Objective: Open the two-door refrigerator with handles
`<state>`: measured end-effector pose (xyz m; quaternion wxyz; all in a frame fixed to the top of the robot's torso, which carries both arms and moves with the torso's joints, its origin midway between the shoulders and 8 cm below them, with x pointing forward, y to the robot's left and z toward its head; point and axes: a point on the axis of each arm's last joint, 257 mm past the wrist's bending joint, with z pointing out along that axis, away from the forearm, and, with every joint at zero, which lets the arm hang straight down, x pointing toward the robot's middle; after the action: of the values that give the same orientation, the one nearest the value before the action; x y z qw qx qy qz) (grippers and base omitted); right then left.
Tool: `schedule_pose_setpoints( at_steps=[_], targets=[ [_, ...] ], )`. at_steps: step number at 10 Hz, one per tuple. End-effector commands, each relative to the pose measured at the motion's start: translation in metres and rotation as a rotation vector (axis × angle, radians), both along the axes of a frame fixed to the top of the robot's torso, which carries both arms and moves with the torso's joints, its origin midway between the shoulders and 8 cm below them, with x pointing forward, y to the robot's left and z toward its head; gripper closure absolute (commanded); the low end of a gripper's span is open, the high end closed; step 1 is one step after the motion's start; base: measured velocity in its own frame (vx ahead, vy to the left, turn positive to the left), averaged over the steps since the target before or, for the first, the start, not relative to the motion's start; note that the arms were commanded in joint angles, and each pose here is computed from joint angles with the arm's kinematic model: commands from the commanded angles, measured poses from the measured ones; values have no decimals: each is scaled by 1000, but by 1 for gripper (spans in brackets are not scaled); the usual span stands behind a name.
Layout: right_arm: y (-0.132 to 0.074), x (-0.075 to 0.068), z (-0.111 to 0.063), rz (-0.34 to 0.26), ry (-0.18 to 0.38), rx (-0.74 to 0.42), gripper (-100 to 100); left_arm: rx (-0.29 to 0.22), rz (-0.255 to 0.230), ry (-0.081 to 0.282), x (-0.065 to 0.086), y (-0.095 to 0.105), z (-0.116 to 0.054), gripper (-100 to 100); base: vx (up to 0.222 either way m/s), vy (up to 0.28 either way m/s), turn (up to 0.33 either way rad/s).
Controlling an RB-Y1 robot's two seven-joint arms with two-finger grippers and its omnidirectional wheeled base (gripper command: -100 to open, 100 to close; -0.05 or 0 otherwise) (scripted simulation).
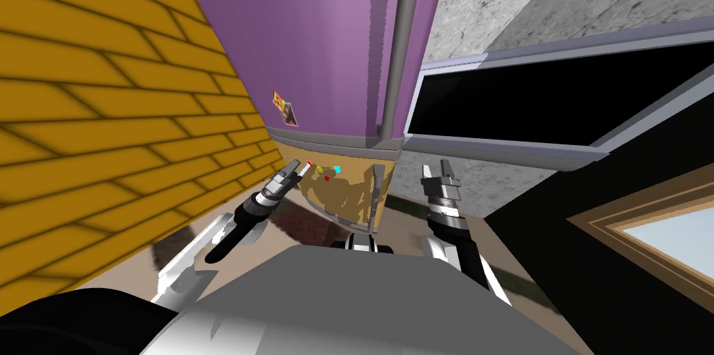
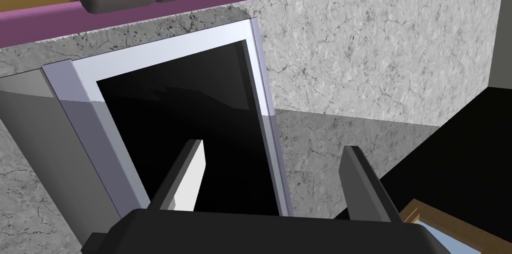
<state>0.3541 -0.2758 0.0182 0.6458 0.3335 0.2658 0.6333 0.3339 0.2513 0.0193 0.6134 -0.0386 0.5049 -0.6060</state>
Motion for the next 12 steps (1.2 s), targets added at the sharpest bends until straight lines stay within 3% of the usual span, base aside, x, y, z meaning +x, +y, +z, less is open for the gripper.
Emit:
schedule_pose_setpoints(
  at_steps=[1, 2, 3, 4, 5, 6, 7, 8, 9, 12],
  targets=[
    [0, 0, 0, 0, 0, 0, 0, 56, -20, 35, 3, 5, -3, -100, 54, -96, 149],
    [0, 0, 0, 0, 0, 0, 0, 48, -25, 42, 3, 5, -3, -100, 50, -89, 77],
    [0, 0, 0, 0, 0, 0, 0, 90, -31, 61, 5, 9, -4, -100, 47, -105, 156],
    [0, 0, 0, 0, 0, 0, 0, 83, -35, 67, 5, 9, -4, -100, 33, -94, 73],
    [0, 0, 0, 0, 0, 0, 0, 123, -39, 86, 8, 13, -5, -100, 59, -124, 171],
    [0, 0, 0, 0, 0, 0, 0, 116, -44, 92, 8, 13, -5, -100, 41, -111, 72],
    [0, 0, 0, 0, 0, 0, 0, 153, -46, 111, 11, 18, -5, -100, 33, -112, 87],
    [0, 0, 0, 0, 0, 0, 0, 147, -50, 117, 11, 18, -5, -100, 23, -101, 96],
    [0, 0, 0, 0, 0, 0, 0, 181, -51, 136, 14, 23, -4, -100, 25, -134, 133],
    [0, 0, 0, 0, 0, 0, 0, 202, -57, 164, 17, 28, -3, -100, 27, -122, 110]
  ],
)
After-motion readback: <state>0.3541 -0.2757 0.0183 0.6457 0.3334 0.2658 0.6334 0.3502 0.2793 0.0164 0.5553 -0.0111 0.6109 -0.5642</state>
